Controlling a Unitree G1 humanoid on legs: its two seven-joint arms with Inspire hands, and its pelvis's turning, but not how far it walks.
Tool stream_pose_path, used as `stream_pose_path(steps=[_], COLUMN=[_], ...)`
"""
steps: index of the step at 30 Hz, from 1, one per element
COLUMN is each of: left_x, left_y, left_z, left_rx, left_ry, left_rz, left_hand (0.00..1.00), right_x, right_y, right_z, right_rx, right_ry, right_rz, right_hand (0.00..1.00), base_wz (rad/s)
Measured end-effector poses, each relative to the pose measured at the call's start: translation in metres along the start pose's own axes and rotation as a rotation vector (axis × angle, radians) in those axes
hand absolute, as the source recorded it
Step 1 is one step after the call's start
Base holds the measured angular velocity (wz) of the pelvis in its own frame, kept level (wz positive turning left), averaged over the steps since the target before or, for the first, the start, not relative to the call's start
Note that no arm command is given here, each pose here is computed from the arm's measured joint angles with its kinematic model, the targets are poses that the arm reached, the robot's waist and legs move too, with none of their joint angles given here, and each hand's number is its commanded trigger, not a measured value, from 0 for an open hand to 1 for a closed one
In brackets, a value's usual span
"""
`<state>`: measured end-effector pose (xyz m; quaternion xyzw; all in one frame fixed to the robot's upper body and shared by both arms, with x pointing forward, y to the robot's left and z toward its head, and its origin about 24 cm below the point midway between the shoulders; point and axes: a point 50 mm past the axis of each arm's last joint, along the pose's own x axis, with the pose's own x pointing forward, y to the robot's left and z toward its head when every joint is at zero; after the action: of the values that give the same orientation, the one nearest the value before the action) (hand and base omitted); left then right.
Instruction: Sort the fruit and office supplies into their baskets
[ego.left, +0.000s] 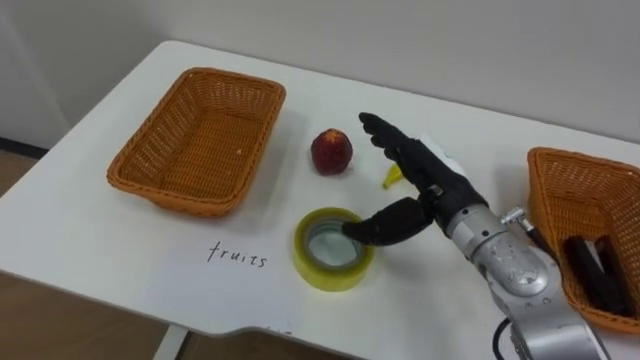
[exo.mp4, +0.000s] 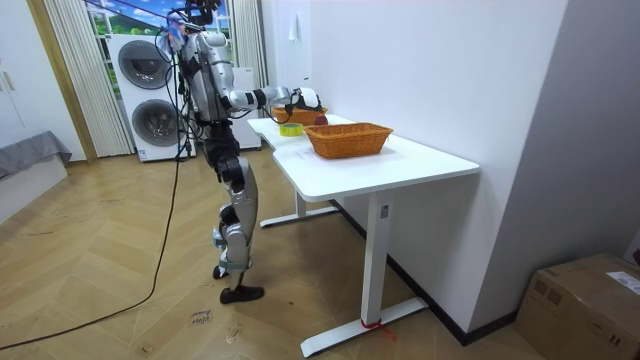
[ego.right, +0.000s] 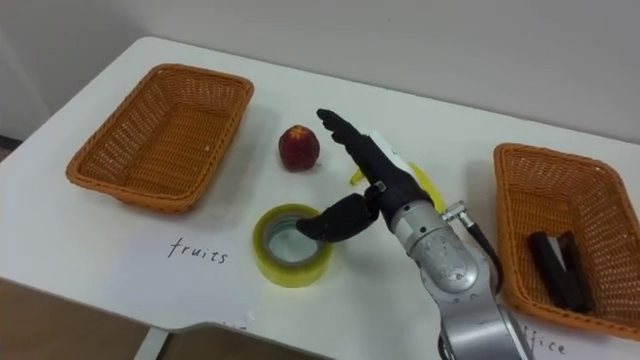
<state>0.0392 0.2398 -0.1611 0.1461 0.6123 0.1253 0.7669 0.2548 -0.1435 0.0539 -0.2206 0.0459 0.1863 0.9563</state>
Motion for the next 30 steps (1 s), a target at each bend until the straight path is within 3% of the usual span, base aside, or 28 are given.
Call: stream_pose_path(steps=[10, 30], left_x=[0.001, -0.001], left_y=[0.005, 0.001], left_z=[0.002, 0.019], left_rx=[0.009, 0.038], left_ry=[0.002, -0.061], left_rz=[-0.011, -0.042], left_hand=[0.00, 0.00], right_x=[0.004, 0.007], right_y=[0.020, 0.020], right_z=[-0.013, -0.027], right_rx=[-0.022, -0.084], right_ry=[0.080, 0.156], right_rz=[0.079, 0.076], right_hand=[0.00, 0.00], base_wz=[0.03, 0.00])
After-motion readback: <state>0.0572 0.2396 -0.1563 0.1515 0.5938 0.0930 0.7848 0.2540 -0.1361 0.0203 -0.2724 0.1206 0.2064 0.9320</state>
